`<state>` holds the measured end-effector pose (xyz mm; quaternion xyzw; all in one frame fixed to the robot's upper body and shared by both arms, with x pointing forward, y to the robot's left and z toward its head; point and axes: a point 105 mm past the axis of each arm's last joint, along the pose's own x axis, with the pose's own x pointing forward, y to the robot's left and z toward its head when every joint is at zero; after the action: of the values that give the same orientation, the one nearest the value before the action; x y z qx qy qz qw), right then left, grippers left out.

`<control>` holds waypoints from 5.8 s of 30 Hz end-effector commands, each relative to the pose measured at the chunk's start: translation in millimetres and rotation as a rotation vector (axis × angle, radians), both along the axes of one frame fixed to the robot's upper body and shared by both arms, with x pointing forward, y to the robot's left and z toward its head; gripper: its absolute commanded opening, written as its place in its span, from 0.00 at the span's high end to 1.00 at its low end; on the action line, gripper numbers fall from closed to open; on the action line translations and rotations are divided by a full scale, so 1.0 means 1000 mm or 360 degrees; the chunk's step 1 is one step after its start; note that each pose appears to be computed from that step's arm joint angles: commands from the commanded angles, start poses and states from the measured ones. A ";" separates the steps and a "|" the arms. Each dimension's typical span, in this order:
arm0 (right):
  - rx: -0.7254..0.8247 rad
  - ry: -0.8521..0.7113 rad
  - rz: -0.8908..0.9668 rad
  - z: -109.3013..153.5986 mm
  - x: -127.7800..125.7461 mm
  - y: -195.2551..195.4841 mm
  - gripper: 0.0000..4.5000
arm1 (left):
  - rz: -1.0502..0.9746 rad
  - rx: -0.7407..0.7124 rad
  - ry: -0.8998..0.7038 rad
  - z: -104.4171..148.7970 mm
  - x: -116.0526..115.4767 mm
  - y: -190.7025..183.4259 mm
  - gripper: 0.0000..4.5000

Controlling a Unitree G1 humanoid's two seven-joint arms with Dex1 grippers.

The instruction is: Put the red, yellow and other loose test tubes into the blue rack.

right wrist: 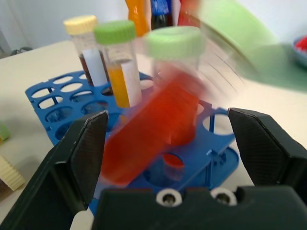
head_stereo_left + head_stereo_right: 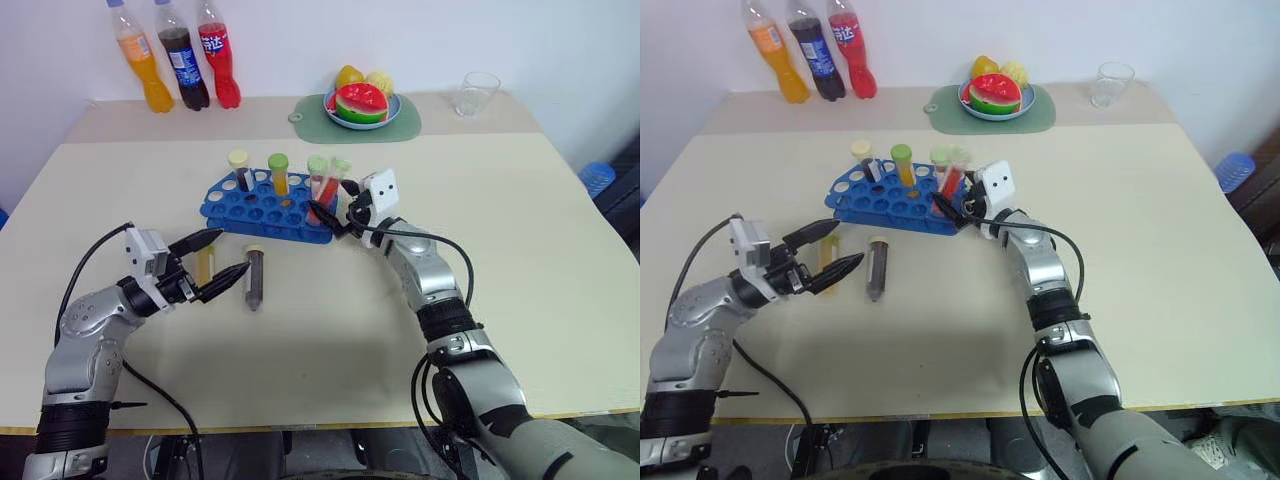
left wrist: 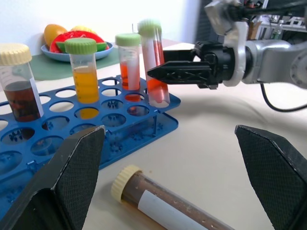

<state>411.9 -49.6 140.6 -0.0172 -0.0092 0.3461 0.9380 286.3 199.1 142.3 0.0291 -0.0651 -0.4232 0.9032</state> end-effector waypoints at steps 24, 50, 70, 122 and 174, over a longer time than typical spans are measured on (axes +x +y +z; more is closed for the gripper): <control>0.0030 -0.0116 0.0052 0.023 -0.007 0.006 0.84 | 0.0004 -0.0007 -0.0044 0.003 -0.006 -0.005 0.00; -0.0020 -0.0423 -0.0212 -0.020 -0.008 -0.004 0.72 | 0.0011 0.0009 -0.0051 0.008 -0.007 -0.003 0.00; -0.0450 -0.0433 0.0031 -0.006 -0.059 -0.072 0.07 | 0.0077 -0.0134 0.0169 0.029 -0.002 -0.001 0.00; -0.0562 -0.0501 0.0650 0.042 -0.118 -0.092 0.07 | 0.0677 0.0125 0.1590 0.019 0.025 -0.036 0.00; -0.0570 -0.0466 0.0490 0.033 -0.139 -0.098 0.06 | 0.0984 0.0526 0.2463 -0.018 0.069 -0.087 0.77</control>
<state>277.7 -148.8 161.1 -0.2220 -0.0656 0.4688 0.8524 357.4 120.3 127.0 -0.1209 0.6365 -0.0490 0.7601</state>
